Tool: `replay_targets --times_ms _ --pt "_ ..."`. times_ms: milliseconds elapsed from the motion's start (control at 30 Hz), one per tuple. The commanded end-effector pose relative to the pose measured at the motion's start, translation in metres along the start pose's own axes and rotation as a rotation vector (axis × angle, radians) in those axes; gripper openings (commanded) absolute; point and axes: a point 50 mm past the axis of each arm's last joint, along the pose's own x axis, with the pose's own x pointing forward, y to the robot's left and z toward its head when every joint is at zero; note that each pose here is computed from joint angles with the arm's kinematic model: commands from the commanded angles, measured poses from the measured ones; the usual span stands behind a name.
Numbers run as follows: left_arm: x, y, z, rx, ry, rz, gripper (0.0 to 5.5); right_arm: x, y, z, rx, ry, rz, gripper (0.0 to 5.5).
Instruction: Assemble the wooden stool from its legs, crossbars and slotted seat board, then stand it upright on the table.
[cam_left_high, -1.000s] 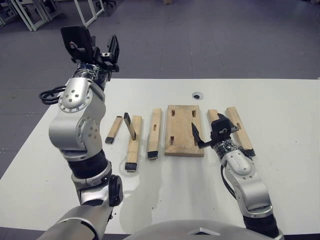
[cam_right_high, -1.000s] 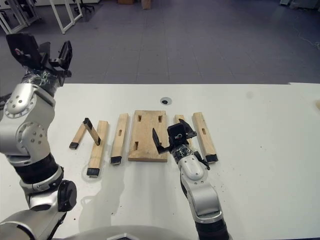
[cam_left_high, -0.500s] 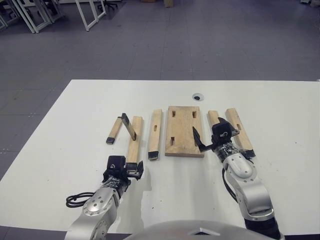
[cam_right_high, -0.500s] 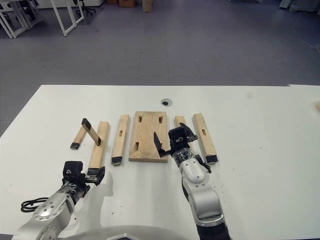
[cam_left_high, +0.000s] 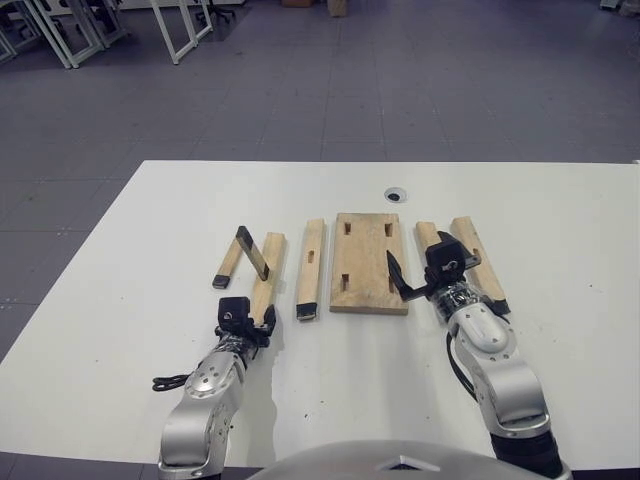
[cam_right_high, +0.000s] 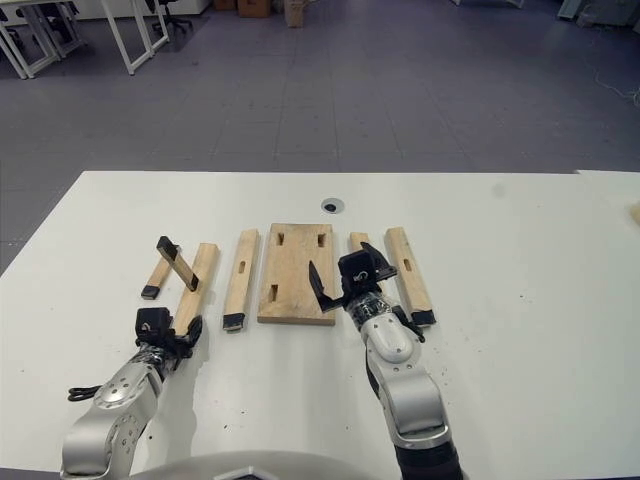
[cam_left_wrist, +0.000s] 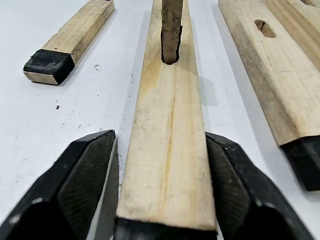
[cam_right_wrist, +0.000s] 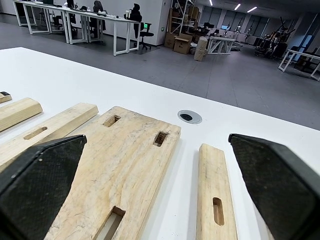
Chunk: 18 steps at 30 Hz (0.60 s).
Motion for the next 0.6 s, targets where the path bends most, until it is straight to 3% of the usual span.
replay_targets --times_ms 33,100,233,267,367,467,600 --pt "-0.002 -0.003 -0.030 -0.029 0.132 -0.024 2.40 0.001 -0.002 0.003 0.005 -0.002 -0.006 5.25" --pt "-0.001 -0.002 -0.032 -0.031 0.135 -0.019 2.05 0.001 -0.003 0.003 0.006 -0.001 -0.010 5.25" --pt "0.004 -0.002 -0.029 -0.069 0.090 -0.031 2.04 0.004 -0.007 0.005 -0.004 0.000 -0.018 5.25" --pt "0.007 -0.004 -0.013 -0.105 0.007 -0.057 2.04 0.007 -0.011 0.008 0.002 -0.003 -0.024 5.25" --pt "0.013 -0.001 0.077 -0.215 -0.369 -0.169 2.04 0.020 -0.035 0.023 0.045 -0.021 -0.029 5.25" --pt "0.009 -0.009 0.145 -0.275 -0.582 -0.372 2.04 0.031 -0.052 0.033 0.289 -0.019 0.066 5.44" --pt "0.005 -0.036 0.157 -0.417 -0.463 -0.893 2.04 0.040 -0.044 0.059 0.783 -0.015 0.505 5.50"
